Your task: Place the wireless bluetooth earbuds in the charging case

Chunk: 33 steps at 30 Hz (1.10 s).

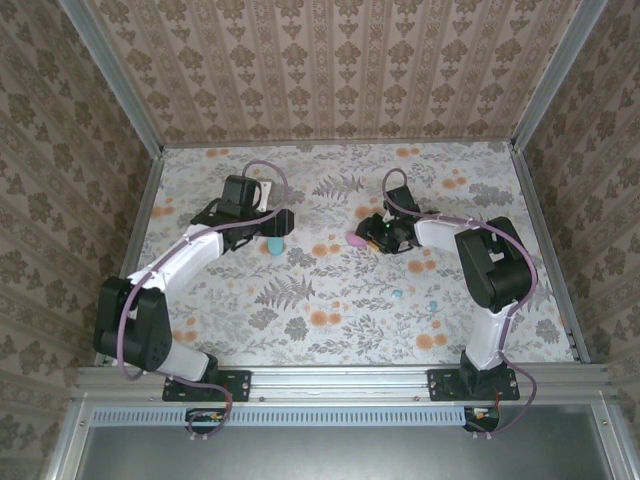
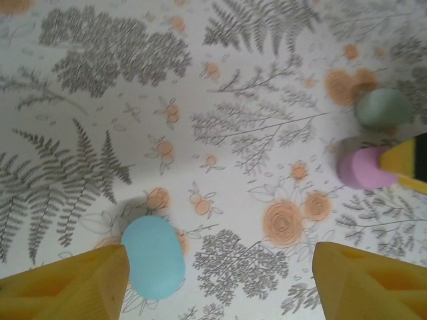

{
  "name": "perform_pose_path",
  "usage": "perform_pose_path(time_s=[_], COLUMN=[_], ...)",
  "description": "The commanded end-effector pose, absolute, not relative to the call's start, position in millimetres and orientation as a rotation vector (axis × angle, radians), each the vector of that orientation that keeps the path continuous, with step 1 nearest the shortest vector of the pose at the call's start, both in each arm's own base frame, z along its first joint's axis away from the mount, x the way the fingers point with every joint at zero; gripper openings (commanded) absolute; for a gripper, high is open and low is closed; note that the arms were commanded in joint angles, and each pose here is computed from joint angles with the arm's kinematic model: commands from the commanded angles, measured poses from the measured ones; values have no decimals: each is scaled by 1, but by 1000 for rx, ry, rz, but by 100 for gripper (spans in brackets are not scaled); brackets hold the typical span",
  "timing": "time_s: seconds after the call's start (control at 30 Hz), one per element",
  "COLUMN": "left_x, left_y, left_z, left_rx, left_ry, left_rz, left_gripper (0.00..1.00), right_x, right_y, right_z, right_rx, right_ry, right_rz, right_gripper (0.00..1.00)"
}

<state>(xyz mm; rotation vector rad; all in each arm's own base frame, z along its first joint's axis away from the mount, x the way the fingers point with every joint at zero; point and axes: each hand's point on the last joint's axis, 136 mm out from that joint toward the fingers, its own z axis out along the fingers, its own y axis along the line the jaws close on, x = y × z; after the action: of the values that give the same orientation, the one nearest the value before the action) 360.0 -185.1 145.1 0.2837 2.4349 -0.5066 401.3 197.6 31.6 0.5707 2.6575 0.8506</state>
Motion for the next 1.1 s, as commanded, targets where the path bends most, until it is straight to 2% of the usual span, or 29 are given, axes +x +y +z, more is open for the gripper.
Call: perform_pose_path(time_s=[0.0, 0.43, 0.63, 0.97, 1.07], left_x=[361, 356, 358, 353, 352], left_y=[-172, -159, -163, -167, -170], left_z=[134, 78, 58, 31, 25], left_rx=[216, 197, 223, 295, 323], left_ry=[2517, 2762, 2839, 2912, 2919], left_rz=[-436, -277, -265, -221, -230], left_gripper=[74, 75, 68, 63, 58], right_x=[388, 388, 391, 390, 390], right_y=[182, 175, 178, 174, 174], right_z=[28, 86, 103, 120, 121], right_rx=[561, 485, 524, 530, 532], right_ry=[2703, 2609, 2558, 2514, 2510], right_rz=[757, 765, 888, 912, 922], right_gripper=[49, 53, 53, 54, 54])
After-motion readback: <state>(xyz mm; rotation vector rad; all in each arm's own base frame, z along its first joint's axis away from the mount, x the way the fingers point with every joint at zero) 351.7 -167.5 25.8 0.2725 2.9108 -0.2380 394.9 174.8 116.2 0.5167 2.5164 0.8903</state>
